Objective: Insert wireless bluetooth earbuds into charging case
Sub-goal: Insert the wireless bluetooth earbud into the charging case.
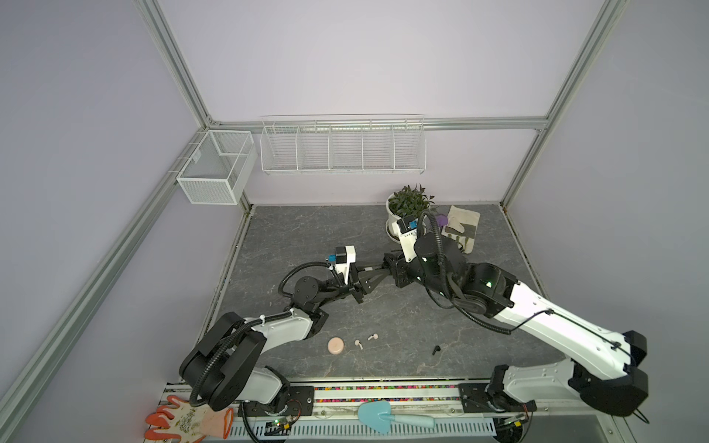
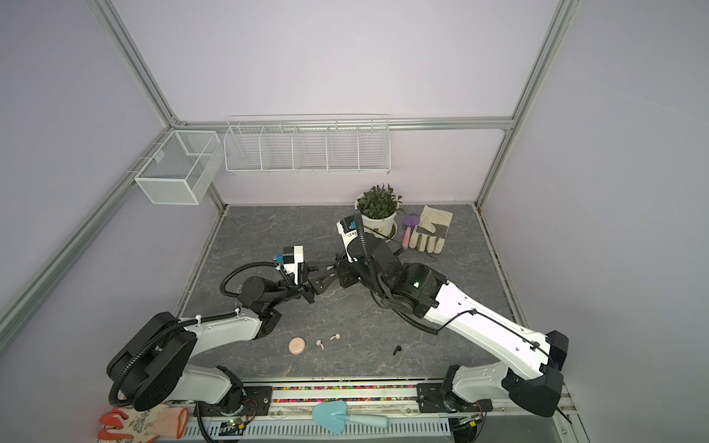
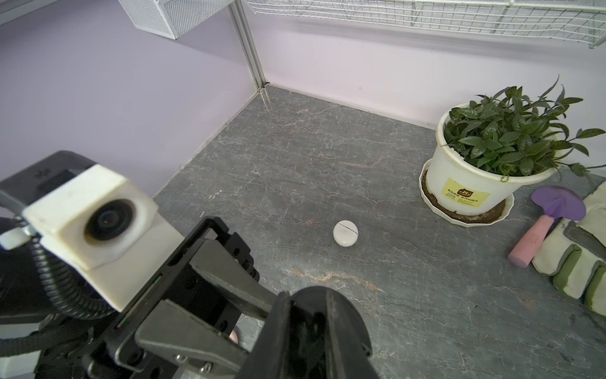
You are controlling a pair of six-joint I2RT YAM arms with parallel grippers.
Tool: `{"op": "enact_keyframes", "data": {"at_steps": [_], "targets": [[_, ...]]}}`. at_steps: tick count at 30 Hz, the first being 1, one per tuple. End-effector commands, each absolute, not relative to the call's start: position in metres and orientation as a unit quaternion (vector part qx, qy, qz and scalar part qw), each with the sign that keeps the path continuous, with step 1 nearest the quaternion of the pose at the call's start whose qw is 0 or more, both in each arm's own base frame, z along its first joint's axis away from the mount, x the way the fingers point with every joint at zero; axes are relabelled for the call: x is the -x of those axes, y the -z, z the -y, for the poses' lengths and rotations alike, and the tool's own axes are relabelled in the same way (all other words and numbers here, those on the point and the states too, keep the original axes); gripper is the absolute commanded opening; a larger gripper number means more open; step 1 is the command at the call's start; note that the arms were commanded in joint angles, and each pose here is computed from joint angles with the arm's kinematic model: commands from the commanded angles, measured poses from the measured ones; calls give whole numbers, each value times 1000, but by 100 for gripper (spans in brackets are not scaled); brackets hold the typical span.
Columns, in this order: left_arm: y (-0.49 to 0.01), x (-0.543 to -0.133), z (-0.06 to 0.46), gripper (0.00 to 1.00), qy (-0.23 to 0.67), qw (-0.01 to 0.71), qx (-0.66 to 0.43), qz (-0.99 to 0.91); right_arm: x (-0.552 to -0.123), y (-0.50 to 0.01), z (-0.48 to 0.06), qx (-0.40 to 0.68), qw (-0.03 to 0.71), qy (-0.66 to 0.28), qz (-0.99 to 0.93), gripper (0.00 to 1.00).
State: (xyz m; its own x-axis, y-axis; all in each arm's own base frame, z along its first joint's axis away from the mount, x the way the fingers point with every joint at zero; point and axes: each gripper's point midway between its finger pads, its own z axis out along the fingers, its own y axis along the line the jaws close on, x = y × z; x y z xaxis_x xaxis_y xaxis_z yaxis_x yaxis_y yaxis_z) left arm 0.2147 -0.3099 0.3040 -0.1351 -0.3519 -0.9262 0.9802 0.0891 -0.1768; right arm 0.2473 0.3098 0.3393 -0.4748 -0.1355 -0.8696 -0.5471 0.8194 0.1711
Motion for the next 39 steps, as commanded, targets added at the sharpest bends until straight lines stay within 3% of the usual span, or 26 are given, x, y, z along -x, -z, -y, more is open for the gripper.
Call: {"op": "enact_keyframes", "data": {"at_steps": [1,39], "targets": [[-325,-208,306,0,589,589,-337,-439,-243,-337,-312,203,465,-234,-829,21],[-338,-201,299,0,585,605,-338,-422,-237,-332,-315,226,425,-246,-841,21]]}}
